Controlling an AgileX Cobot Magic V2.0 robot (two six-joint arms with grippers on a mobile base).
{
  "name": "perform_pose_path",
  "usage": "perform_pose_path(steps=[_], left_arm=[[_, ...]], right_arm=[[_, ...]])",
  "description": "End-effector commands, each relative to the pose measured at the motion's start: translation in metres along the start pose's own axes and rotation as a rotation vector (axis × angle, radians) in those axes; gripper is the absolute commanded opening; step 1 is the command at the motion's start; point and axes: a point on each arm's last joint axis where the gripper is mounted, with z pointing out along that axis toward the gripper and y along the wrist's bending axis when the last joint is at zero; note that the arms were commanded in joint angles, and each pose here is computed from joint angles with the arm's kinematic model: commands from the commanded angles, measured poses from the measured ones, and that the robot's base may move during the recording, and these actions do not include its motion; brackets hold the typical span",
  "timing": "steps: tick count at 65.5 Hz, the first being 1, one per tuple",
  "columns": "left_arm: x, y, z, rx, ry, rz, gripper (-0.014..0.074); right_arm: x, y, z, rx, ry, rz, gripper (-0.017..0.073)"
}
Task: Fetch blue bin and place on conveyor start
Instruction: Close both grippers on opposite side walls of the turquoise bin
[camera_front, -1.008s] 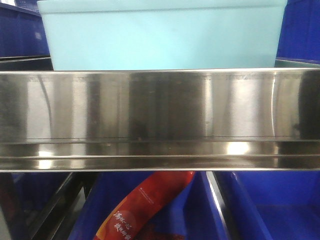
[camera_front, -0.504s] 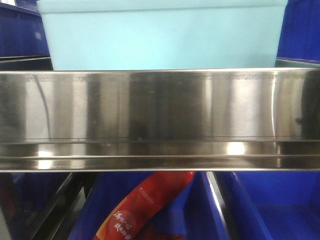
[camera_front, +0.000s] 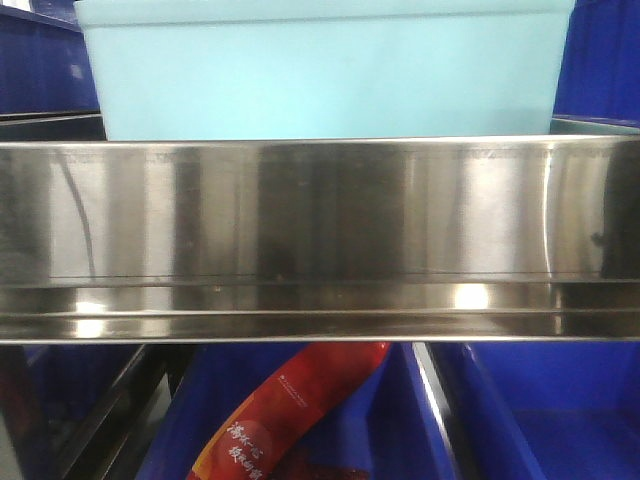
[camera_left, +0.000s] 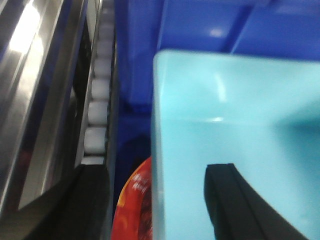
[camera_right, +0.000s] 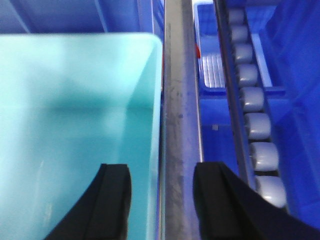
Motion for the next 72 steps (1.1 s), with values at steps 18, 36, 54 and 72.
perform_pose_path(steps=[18,36,54,72], left_arm=[[0.005,0.005,0.02,-0.043,0.049,0.004,0.0338],[0.01,0.007,0.031,-0.061,0.086,0.005,0.0336],[0.01,0.006,0.031,-0.049,0.092,-0.009,0.0295],[0.011,0.005,0.031,-0.041,0.1,-0.02,0.0293]], right_arm=[[0.002,0.002,0.03,0.009,0.022,-0.014,0.0213],[0.001,0.0,0.033,0.015,0.017,-0.016,0.0213],[0.0,-0.004,0.034,0.025,0.022,-0.009,0.0213],[0.001,-0.005,0.035,0.03,0.031,-0.007,0.0181]])
